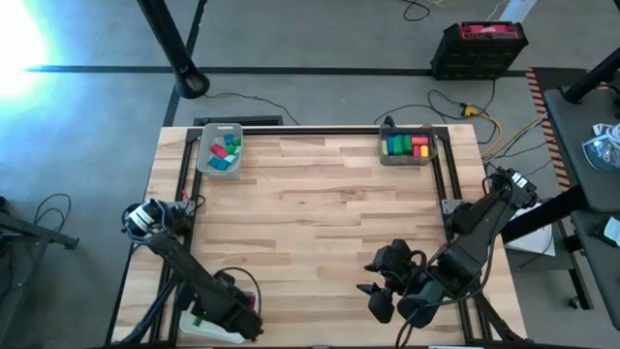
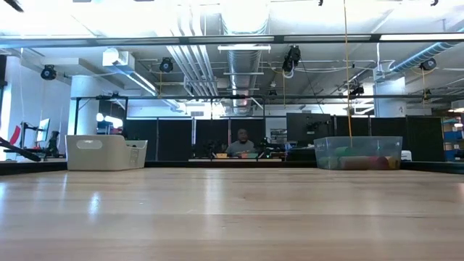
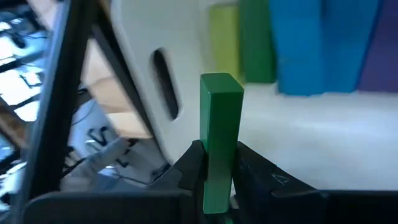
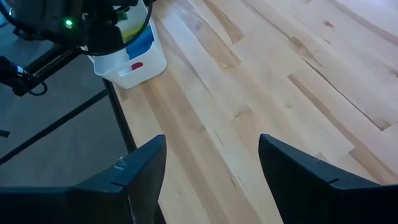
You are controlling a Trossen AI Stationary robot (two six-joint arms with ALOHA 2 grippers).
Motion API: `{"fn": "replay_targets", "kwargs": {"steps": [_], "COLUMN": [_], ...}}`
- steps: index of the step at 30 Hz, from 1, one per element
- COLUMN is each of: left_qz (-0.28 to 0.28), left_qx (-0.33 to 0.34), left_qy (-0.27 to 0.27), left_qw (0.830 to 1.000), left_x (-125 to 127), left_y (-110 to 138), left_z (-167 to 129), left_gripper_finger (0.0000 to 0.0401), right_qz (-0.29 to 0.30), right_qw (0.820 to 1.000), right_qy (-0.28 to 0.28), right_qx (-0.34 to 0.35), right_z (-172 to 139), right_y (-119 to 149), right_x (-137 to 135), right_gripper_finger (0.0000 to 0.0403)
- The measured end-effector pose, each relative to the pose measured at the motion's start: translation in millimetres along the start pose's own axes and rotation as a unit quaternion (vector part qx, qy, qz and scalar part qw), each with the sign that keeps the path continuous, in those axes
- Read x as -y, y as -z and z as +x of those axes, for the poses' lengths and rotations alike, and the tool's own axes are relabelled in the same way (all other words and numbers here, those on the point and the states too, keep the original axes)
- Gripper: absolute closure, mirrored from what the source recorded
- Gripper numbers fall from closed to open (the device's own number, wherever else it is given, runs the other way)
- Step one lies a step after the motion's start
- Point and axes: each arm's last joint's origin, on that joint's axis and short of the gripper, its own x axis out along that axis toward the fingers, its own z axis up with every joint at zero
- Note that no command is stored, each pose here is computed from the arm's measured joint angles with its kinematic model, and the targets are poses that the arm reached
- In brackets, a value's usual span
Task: Sort blocks
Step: Put the green rectangular block into the white bin
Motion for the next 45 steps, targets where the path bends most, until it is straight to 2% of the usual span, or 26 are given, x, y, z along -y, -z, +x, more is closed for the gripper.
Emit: {"fn": "replay_targets", "kwargs": {"steps": [3,8,13,19,28,32,38,45], "left_qz": [-0.006,-0.057,-0.062,-0.096,-0.156,-0.154,-0.095,-0.093], "left_qx": [0.002,0.013,0.014,0.007,0.013,0.002,0.003,0.002], "left_qy": [0.018,0.011,0.05,0.029,0.03,0.023,0.017,-0.001], "left_qw": [1.0,0.998,0.997,0.995,0.987,0.988,0.995,0.996], "left_x": [1.1,-6.6,-1.6,-3.8,-4.0,-5.0,-6.7,-10.4], "left_y": [-5.3,-14.6,-20.5,-27.4,-32.7,-33.2,-31.7,-35.6], "left_z": [10.2,22.2,33.5,47.3,61.3,68.9,73.3,79.8], "left_gripper_finger": [0.0355,0.0356,0.0357,0.0357,0.0356,0.0356,0.0353,0.0328], "right_qz": [-0.001,-0.001,-0.001,0.015,0.019,0.02,0.014,0.018], "right_qw": [1.0,1.0,1.0,1.0,1.0,1.0,1.0,1.0], "right_qy": [-0.001,-0.001,-0.003,-0.006,-0.008,-0.01,-0.012,-0.011], "right_qx": [0.0,-0.001,-0.003,-0.004,-0.005,-0.006,-0.007,-0.007], "right_z": [-0.5,-0.5,-1.7,-3.1,-4.5,-5.5,-6.4,-6.3], "right_y": [0.8,0.8,2.6,4.7,6.6,8.1,9.4,9.2], "right_x": [-0.4,-0.3,-1.1,-2.1,-2.9,-3.6,-4.0,-4.0], "right_gripper_finger": [0.0155,0.0151,0.016,0.0174,0.0177,0.0172,0.0172,0.0175]}}
